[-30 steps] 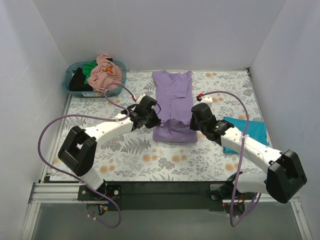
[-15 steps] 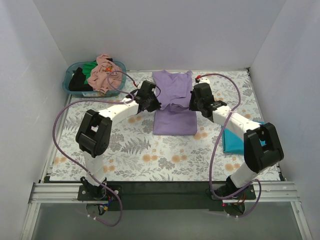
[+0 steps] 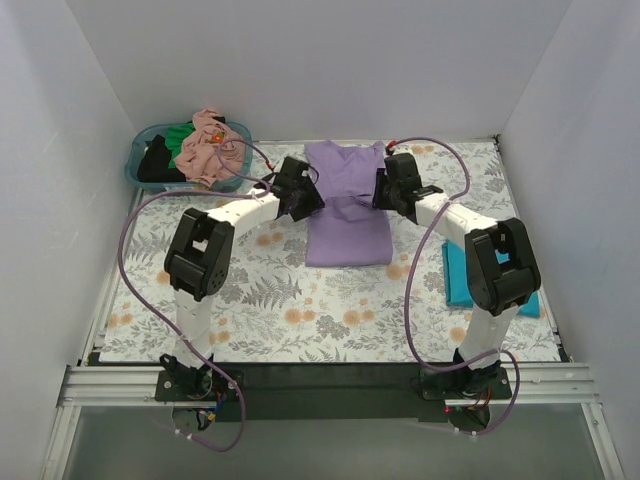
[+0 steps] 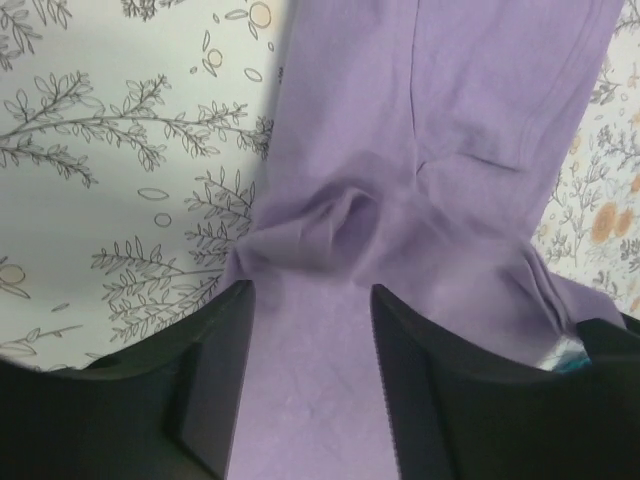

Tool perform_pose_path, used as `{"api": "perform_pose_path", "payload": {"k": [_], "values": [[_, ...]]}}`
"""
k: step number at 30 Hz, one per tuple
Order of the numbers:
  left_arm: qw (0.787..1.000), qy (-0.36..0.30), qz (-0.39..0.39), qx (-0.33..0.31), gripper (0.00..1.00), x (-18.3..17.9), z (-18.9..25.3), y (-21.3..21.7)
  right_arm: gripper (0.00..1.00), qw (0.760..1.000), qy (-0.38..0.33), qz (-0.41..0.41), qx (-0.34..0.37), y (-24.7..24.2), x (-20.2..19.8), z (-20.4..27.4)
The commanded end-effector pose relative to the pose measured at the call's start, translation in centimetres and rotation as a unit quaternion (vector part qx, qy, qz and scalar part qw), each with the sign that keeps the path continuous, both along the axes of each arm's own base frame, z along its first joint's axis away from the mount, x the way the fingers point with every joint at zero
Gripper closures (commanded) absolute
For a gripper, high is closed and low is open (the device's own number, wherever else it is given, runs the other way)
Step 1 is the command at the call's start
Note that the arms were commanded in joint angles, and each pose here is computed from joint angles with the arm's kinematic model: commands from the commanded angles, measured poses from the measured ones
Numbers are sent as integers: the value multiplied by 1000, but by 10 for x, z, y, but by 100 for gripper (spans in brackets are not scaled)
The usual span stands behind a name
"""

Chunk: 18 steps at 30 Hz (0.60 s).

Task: Fold and stack the t-shirts
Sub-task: Fold the tshirt

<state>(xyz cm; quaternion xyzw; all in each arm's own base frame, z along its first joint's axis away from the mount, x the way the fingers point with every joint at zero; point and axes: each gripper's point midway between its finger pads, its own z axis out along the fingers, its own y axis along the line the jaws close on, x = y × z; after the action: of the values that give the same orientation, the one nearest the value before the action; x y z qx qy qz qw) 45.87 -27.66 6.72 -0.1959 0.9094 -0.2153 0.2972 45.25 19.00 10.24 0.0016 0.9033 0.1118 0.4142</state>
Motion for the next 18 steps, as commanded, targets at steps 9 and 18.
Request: {"api": "perform_pose_path", "payload": {"k": [9, 18], "values": [[999, -39, -3, -24, 9, -10, 61, 8, 2, 998, -31, 42, 35, 5, 6, 46], [996, 31, -48, -67, 8, -110, 24, 21, 2, 992, 63, 75, 76, -14, -117, -4]]}}
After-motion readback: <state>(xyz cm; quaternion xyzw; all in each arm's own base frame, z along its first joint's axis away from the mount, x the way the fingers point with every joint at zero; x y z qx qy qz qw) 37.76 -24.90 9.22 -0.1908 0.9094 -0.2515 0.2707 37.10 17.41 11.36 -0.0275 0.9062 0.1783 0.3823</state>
